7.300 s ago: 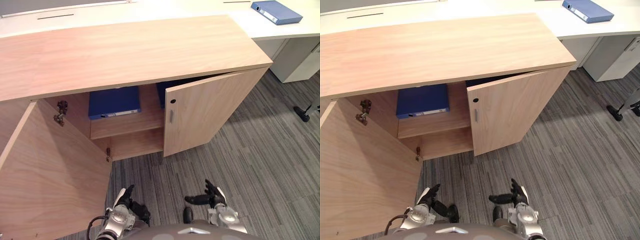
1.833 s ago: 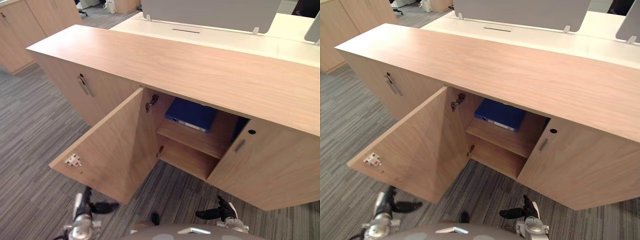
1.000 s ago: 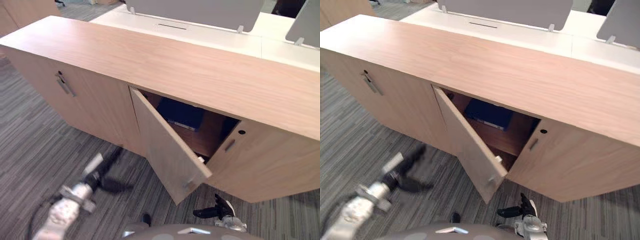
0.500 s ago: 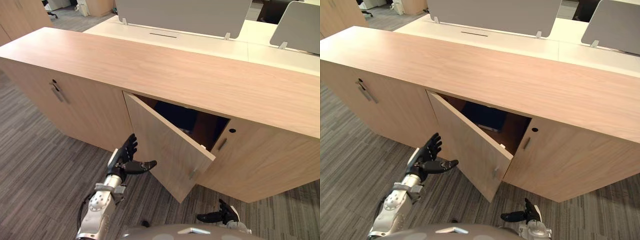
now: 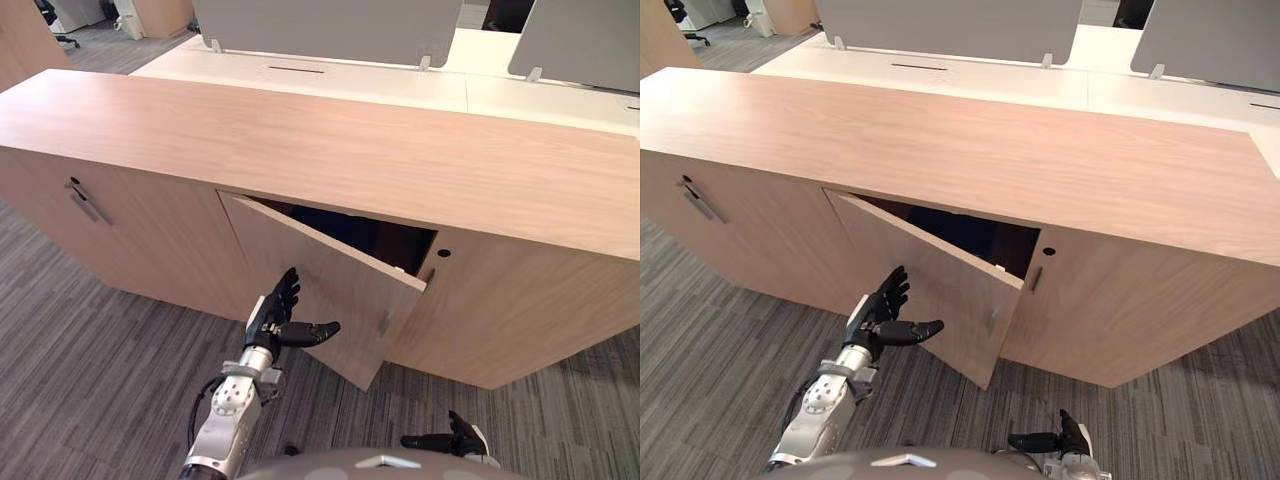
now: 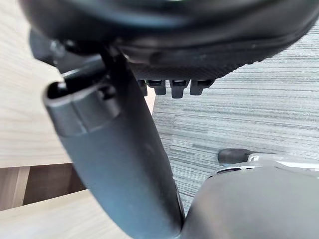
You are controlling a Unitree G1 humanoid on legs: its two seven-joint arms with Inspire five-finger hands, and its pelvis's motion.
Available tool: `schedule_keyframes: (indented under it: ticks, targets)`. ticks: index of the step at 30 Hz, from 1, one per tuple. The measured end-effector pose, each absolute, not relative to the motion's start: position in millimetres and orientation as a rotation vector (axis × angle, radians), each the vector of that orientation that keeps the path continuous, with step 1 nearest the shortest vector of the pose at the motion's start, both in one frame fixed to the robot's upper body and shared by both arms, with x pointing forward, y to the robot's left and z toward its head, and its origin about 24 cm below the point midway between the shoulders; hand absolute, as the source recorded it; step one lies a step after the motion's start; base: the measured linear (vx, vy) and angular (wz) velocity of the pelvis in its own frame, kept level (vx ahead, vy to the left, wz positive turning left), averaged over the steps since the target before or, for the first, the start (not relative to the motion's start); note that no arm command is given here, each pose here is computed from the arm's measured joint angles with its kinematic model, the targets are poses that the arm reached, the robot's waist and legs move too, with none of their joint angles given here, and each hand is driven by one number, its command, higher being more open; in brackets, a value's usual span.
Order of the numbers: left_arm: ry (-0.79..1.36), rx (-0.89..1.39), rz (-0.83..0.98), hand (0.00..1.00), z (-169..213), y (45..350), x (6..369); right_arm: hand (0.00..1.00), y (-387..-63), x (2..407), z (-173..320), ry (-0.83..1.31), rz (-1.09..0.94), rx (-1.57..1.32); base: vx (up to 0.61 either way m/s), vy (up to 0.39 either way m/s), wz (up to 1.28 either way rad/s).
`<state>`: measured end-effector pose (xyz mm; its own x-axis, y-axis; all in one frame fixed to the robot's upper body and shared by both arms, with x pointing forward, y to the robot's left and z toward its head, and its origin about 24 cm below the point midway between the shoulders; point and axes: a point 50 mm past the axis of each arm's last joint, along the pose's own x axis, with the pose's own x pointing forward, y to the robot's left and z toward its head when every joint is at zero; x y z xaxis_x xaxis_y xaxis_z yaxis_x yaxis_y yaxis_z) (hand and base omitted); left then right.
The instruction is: Walk over to the cabinet, pick up the folder, carry it to the office cabinet, place the folder inside the office cabinet, then close the office cabinet door
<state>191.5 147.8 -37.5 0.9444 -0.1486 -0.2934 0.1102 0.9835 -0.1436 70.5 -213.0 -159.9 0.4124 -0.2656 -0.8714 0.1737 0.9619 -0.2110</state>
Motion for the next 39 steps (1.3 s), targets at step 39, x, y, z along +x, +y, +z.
schedule_keyframes:
  ticks: [39]
  targets:
    - [0.464, 0.100, -0.063, 1.00, -71.4, 141.1, 212.1, 1.00, -211.2, 66.8, -163.8, 1.162, -0.363, -0.048, -0.01, 0.003, -0.09]
